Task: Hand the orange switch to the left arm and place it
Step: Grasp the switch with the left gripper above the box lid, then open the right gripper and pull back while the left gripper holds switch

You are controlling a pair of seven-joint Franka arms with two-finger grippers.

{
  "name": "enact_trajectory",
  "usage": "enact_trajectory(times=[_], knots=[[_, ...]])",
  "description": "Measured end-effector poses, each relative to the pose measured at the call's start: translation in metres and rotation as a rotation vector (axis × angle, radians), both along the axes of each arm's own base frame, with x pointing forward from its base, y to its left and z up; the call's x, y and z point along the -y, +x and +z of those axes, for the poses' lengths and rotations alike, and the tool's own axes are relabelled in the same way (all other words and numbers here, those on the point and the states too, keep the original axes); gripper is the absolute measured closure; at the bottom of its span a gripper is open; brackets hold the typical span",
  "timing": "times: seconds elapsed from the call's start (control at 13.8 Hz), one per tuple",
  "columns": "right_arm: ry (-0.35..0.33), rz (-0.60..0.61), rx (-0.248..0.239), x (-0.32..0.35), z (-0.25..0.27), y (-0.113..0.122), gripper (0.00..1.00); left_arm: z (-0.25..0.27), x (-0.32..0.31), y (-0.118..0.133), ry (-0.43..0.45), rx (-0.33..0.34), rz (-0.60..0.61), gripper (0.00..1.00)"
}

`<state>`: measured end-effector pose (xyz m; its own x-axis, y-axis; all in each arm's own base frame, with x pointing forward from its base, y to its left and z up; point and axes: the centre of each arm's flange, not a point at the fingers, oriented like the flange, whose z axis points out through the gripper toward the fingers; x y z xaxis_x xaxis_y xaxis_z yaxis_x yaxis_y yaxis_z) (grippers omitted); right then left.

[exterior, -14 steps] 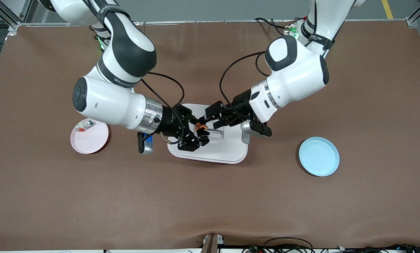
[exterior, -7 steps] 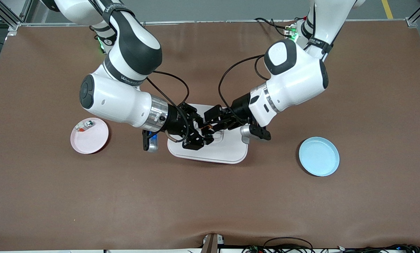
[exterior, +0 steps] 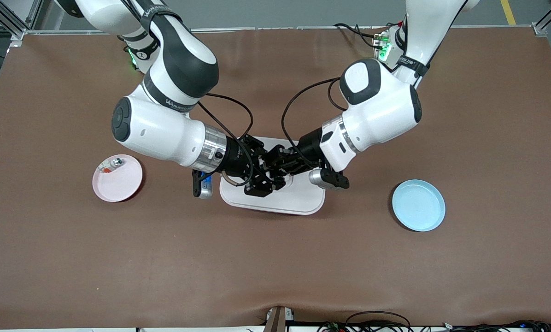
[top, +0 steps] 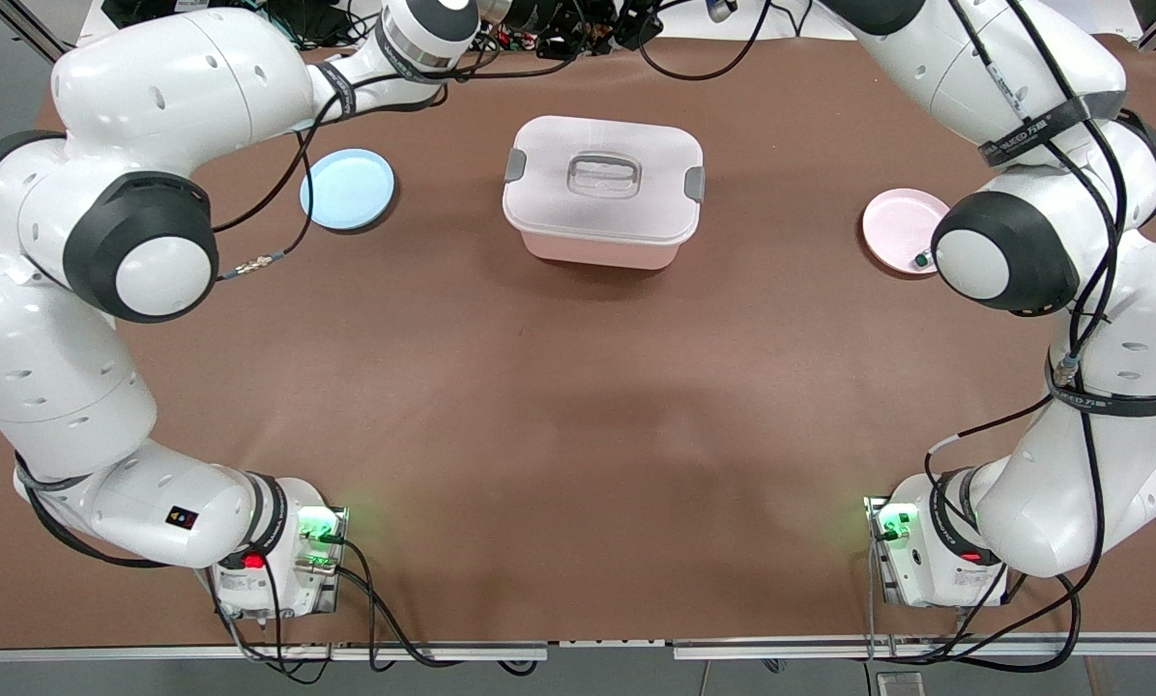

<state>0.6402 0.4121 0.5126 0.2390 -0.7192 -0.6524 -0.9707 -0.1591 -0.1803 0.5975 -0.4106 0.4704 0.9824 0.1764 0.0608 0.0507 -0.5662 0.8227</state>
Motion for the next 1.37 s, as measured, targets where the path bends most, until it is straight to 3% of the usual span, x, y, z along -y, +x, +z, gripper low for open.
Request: enact_trajectory(times=[0.51,0.72,1.01,1.37], knots=[[0.004,-0.005,0.001,0.001,0.001,0.001,0.28,0.001,-0.002,0.001,0.004,0.021,-0.009,0.67],[-0.003,-0.010,-0.003,0.003,-0.005,0.004,0.02,0.006,-0.003,0.003,0.002,0.044,-0.016,0.67],[-0.007,-0.015,-0.004,0.006,-0.008,0.007,0.00,0.007,-0.008,0.007,0.018,0.093,-0.041,0.67],[-0.046,0.097,0.009,0.051,-0.016,0.023,0.00,-0.004,-0.039,0.023,0.224,0.193,-0.154,0.67]])
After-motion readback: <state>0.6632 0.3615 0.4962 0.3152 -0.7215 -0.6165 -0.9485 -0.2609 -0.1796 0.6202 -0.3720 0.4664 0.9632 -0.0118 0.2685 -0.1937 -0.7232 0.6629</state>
